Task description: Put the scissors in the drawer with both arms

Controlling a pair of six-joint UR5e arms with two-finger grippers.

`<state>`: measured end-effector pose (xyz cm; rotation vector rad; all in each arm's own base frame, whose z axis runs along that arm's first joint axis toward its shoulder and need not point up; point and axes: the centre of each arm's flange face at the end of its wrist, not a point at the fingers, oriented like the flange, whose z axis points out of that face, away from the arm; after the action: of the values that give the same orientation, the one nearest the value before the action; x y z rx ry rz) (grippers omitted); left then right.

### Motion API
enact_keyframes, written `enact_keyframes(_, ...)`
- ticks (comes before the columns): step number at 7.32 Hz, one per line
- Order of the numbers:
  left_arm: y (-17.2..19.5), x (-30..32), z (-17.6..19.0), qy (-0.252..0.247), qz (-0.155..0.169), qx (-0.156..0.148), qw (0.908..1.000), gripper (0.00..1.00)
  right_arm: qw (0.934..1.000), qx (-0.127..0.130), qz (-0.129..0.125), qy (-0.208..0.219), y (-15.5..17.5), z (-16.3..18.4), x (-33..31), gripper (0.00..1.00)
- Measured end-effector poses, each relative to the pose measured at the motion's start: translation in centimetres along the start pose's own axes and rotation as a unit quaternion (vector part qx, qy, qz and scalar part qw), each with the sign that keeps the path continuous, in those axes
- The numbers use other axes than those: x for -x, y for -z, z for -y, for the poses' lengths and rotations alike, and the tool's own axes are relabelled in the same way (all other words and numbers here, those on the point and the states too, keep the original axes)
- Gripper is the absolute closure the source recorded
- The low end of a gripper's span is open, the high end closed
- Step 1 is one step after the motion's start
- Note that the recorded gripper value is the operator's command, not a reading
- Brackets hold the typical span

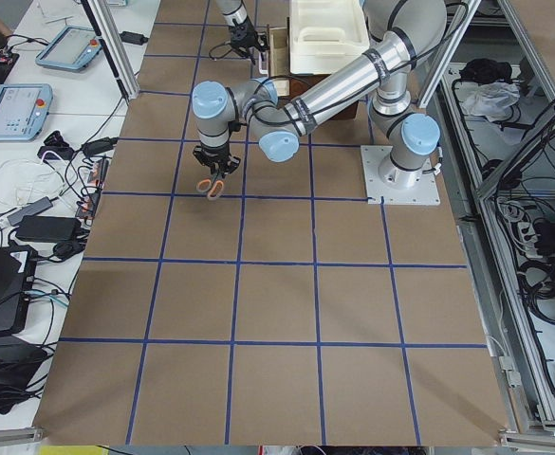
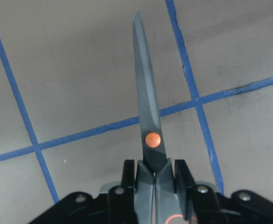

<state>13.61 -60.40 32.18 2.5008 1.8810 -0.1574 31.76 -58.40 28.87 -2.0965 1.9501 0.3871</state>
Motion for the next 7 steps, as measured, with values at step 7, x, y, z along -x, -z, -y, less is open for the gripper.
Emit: enact_keyframes(7,-0.1,0.0,0.3,-0.001,-0.002,-0.002,1.0,1.0,0.9985,-0.015,-0.053,0.004,2.5,0.0,-2.9,0.57)
